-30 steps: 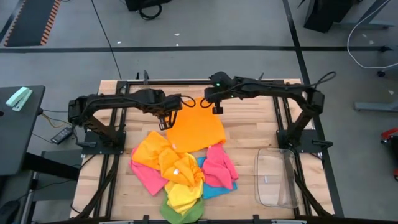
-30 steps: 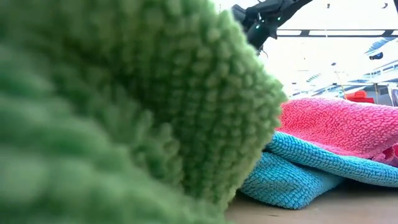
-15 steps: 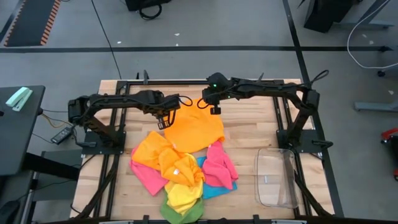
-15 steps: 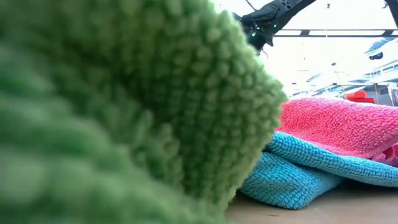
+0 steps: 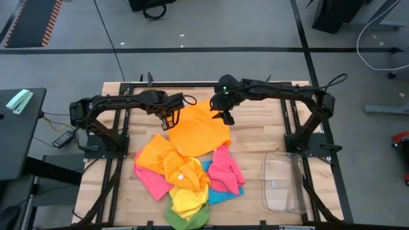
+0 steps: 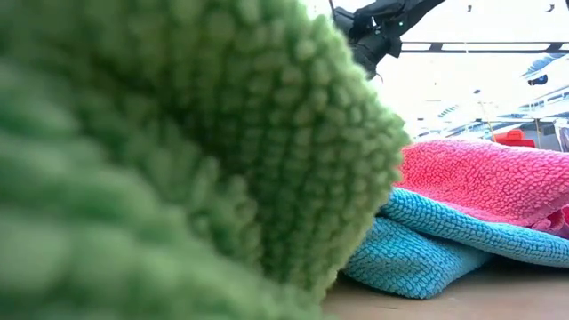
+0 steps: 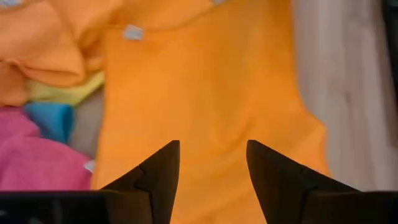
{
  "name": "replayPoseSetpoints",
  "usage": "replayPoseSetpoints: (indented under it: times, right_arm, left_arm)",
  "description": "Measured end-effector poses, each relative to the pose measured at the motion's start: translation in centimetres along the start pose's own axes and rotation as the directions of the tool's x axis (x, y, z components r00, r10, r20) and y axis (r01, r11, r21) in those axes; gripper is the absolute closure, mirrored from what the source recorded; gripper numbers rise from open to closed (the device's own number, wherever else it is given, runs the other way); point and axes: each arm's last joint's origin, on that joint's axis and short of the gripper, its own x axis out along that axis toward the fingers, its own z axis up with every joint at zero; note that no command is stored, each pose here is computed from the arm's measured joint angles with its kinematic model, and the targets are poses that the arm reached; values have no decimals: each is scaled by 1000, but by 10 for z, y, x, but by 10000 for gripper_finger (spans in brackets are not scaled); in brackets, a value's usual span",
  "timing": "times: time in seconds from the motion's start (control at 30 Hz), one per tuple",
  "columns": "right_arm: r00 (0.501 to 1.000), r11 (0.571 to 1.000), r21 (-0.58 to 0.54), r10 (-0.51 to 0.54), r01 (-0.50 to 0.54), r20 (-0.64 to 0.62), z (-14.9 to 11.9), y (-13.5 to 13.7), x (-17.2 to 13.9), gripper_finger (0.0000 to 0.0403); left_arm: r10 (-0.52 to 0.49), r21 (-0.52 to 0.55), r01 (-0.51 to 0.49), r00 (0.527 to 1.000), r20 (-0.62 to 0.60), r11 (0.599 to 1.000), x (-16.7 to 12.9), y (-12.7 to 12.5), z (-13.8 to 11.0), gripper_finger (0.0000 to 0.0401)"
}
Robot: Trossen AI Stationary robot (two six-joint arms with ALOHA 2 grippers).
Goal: Fold microfiber towels
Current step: Fold the orange towel
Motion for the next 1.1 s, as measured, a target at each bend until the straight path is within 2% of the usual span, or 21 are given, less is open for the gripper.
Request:
replayPoseSetpoints:
  times: [0.2,0.33,0.5,0.63,0.83,0.97,1.1]
  right_arm:
    - [997,994,-97,54,-49,49,-7,34,32,215]
    - [993,987,-151,71,-56,93,-14,53,48,215]
    - [993,988,-145,61,-46,105,-24,71,60,215]
    - [1000,997,-79,1,1,26,-32,77,63,215]
    - [994,995,-63,-78,73,-78,-38,76,58,215]
    - [981,990,-56,-133,126,-139,-41,74,48,215]
    - [973,992,-6,-128,129,-195,-47,70,39,215]
  left_arm:
    - [-9,2,9,1000,0,1000,0,-1,0,361]
    - [-22,10,22,1000,-1,1000,0,-1,0,372]
    - [-24,27,23,999,26,999,0,-1,3,393]
    - [-61,12,60,995,80,998,-2,-2,9,385]
    - [-94,-19,99,979,180,995,-12,1,21,387]
    - [-92,-24,98,979,184,995,-15,2,23,393]
    - [-95,-26,101,983,159,995,-28,5,24,384]
